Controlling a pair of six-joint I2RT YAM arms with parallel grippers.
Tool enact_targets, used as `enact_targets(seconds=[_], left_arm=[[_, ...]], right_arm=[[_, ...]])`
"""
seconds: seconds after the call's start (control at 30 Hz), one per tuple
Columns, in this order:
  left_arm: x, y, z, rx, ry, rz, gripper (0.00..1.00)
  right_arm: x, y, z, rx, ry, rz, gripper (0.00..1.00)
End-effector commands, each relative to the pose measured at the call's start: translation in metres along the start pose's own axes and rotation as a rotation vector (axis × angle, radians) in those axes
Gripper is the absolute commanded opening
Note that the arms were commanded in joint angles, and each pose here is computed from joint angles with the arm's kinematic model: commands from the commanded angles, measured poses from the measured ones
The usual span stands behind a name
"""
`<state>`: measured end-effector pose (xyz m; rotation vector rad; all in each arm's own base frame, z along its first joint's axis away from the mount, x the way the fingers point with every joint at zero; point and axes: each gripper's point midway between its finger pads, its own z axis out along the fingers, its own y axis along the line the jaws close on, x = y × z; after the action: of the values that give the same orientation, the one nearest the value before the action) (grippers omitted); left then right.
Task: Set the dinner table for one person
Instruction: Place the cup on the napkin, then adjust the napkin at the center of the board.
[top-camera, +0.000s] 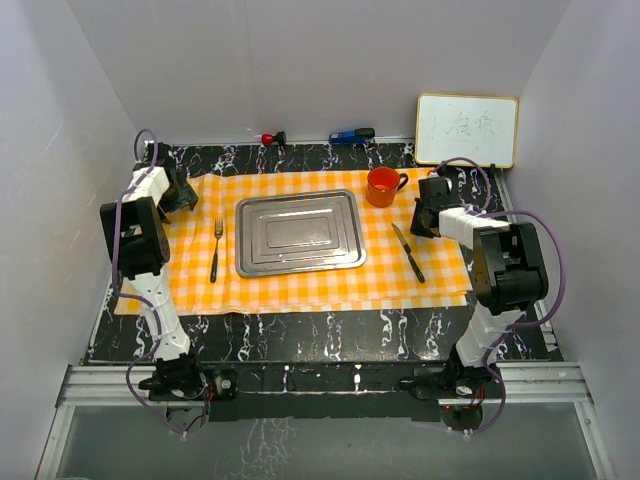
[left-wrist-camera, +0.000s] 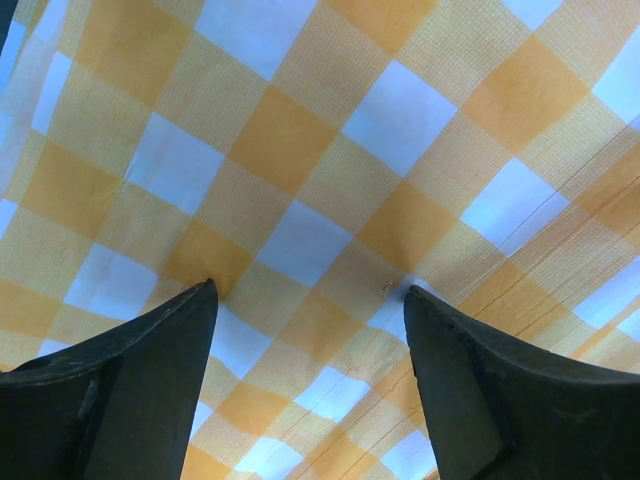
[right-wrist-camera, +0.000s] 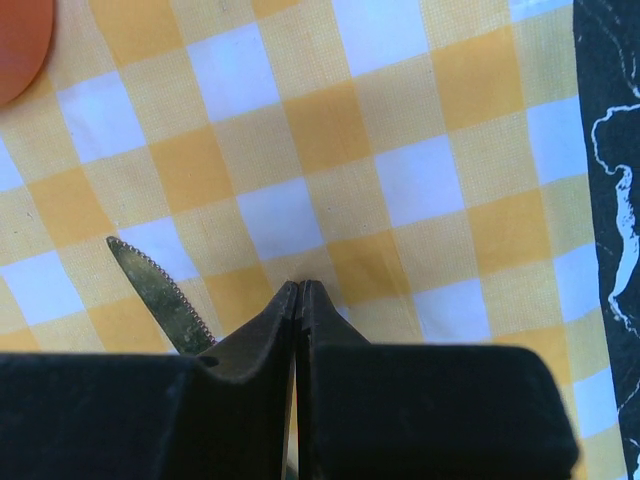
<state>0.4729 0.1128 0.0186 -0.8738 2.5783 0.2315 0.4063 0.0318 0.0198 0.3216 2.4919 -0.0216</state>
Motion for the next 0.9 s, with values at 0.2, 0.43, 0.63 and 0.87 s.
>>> enact_targets(seconds=[0.2, 0.43, 0.63, 0.87], left_arm=[[0.007, 0.028, 0.042, -0.104, 0.028, 0.1, 0.72], [0.005, 0.029, 0.042, -0.11, 0.033, 0.115, 0.73], [0.001, 0.032, 0.042, -0.12, 0.018, 0.146, 0.74], [-0.019, 0.014, 0.043, -0.052, -0.021, 0.157, 0.75]], right_arm=[[0.039, -0.044, 0.027, 0.113, 0.118, 0.038, 0.0], [0.039, -0.057, 0.02, 0.166, 0.12, 0.04, 0.0], [0.037, -0.065, 0.017, 0.178, 0.123, 0.041, 0.0], [0.041, -0.065, 0.011, 0.165, 0.14, 0.044, 0.0]])
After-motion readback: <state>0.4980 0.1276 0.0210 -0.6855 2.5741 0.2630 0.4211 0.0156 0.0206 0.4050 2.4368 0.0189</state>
